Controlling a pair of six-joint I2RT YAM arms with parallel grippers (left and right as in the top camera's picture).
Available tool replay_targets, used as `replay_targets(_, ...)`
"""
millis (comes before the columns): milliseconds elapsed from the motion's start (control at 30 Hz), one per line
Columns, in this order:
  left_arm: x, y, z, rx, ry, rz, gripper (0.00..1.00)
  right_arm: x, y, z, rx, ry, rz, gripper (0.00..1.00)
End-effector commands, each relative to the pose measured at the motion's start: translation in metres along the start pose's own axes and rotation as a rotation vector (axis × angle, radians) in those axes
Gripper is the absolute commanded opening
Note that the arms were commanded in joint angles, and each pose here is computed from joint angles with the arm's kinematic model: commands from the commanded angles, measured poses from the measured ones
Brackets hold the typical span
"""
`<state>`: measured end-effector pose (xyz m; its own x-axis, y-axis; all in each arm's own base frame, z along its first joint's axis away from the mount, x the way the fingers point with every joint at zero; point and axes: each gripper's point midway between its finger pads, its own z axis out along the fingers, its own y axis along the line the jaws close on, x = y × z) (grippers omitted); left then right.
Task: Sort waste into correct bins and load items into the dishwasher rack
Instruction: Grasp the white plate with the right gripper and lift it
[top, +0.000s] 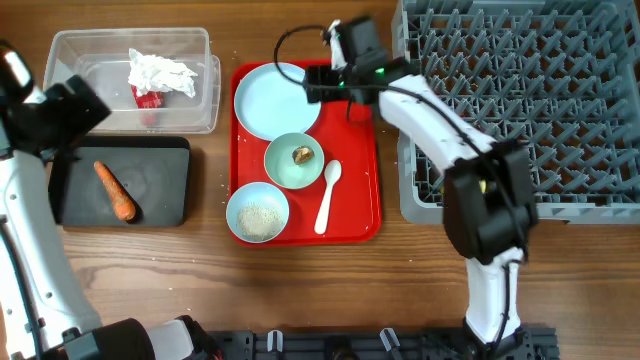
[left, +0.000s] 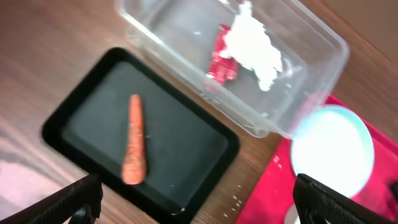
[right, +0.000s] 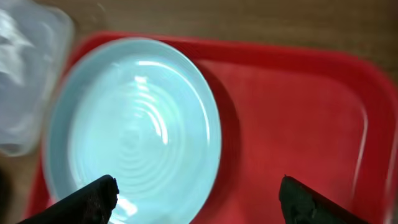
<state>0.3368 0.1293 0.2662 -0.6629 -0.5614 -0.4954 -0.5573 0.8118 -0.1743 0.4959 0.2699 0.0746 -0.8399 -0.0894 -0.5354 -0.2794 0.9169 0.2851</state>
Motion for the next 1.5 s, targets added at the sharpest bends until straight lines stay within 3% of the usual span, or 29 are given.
replay_targets(0, 0.006, -0.032, 0.004, 0.061, 0.010, 0.114, 0.98, 0.010, -0.019, 0.021, 0.094, 0.011, 0.017, 0.84)
replay_targets(67, 0.008, -0.043, 0.007, 0.078, 0.010, 0.140, 1.00, 0.016, -0.023, 0.030, 0.103, 0.027, 0.020, 0.81)
replay_targets(133, 0.009, -0.054, 0.011, 0.093, 0.012, 0.162, 1.00, 0.024, -0.027, 0.042, 0.108, 0.043, 0.019, 0.70)
replay_targets(300, 0.011, -0.057, 0.011, 0.098, 0.015, 0.171, 1.00, 0.034, -0.035, 0.055, 0.132, 0.063, -0.005, 0.57)
replay_targets(633, 0.011, -0.057, 0.011, 0.098, 0.015, 0.171, 1.00, 0.055, -0.056, 0.056, 0.236, 0.131, -0.004, 0.09)
replay_targets(700, 0.010, -0.057, 0.011, 0.098, 0.014, 0.171, 1.00, 0.063, -0.060, 0.054, 0.254, 0.164, -0.003, 0.05)
replay_targets(833, 0.010, -0.058, 0.011, 0.098, 0.012, 0.171, 1.00, 0.061, -0.060, 0.049, 0.254, 0.167, 0.002, 0.04)
replay_targets(967, 0.010, -0.058, 0.011, 0.099, 0.011, 0.171, 1.00, 0.034, -0.056, 0.029, 0.242, 0.102, 0.011, 0.04)
replay_targets(1167, 0.010, -0.058, 0.011, 0.099, 0.011, 0.171, 1.00, -0.023, -0.063, -0.024, 0.234, -0.042, 0.047, 0.04)
replay_targets(1467, 0.010, -0.058, 0.011, 0.099, 0.012, 0.171, 1.00, -0.069, -0.064, -0.105, 0.235, -0.187, -0.011, 0.04)
